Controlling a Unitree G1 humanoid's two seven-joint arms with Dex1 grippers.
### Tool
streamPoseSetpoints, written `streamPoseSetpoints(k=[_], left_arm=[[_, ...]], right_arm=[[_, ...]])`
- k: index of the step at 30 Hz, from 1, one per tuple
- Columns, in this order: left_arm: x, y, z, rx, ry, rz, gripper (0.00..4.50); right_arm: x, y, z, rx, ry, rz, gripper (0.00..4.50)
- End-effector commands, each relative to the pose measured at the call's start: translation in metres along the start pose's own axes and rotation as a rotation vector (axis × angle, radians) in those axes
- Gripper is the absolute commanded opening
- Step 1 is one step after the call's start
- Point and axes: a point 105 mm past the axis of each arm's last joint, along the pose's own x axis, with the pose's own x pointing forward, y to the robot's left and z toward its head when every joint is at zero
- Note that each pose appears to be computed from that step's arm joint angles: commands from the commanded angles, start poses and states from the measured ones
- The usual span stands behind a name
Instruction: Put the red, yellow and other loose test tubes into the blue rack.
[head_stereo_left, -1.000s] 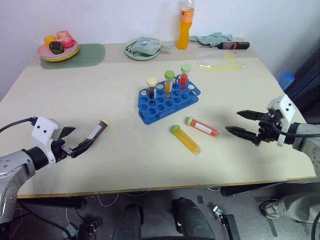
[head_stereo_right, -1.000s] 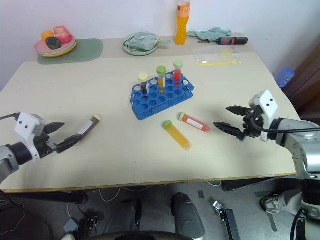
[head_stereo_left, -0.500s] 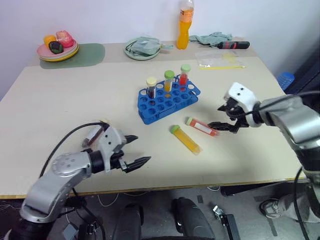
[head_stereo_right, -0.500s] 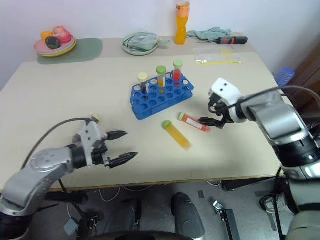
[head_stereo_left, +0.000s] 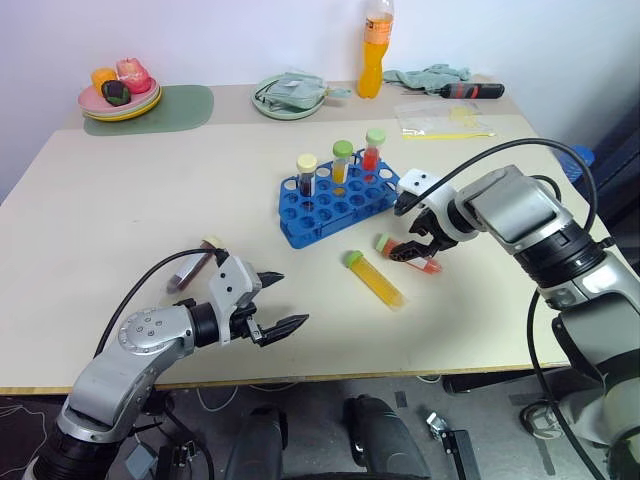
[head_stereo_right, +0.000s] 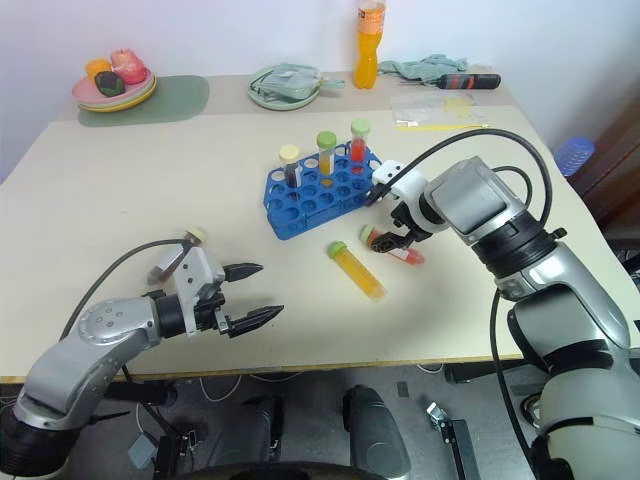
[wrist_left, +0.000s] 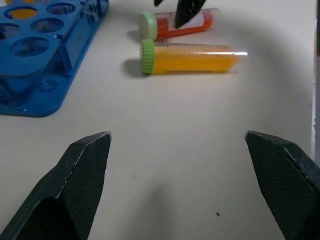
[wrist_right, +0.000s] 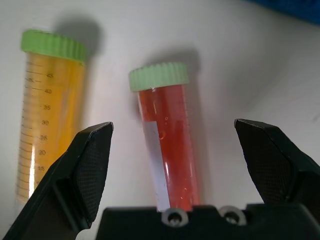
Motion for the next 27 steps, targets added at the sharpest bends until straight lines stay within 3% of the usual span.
streamPoseSetpoints(k=[1, 4, 9, 10, 14, 17, 21, 25, 27], left_arm=[[-0.003, 0.003, 0.008, 0.025, -0.041, 0.037, 4.44], [-0.003, 0.002, 0.008, 0.027, -0.045, 0.05, 4.5], [-0.004, 0.004, 0.007, 0.028, -0.047, 0.064, 4.5], [-0.004, 0.004, 0.007, 0.03, -0.047, 0.067, 4.5], [-0.005, 0.006, 0.008, 0.035, -0.047, 0.075, 4.5], [-0.008, 0.009, 0.007, 0.04, -0.046, 0.101, 4.5], [-0.016, 0.014, 0.006, 0.037, -0.049, 0.143, 4.5], [-0.015, 0.023, 0.01, 0.031, -0.071, 0.172, 4.5], [-0.011, 0.026, 0.014, 0.032, -0.09, 0.167, 4.5]], right_arm=[[-0.001, 0.0, 0.004, -0.046, 0.012, -0.003, 4.32], [0.004, -0.002, 0.001, -0.046, 0.028, -0.005, 3.48], [0.003, -0.004, 0.003, -0.06, 0.027, -0.013, 0.95], [0.002, -0.005, 0.003, -0.062, 0.023, -0.017, 0.75], [-0.008, -0.006, 0.005, -0.065, -0.006, -0.021, 0.75], [-0.032, -0.01, 0.013, -0.088, -0.149, -0.042, 0.75], [-0.078, -0.014, 0.05, -0.174, -0.656, -0.173, 0.75], [-0.095, -0.03, 0.062, 0.144, -1.071, -0.316, 0.75], [-0.087, -0.032, 0.066, 0.255, -1.188, -0.373, 0.75]])
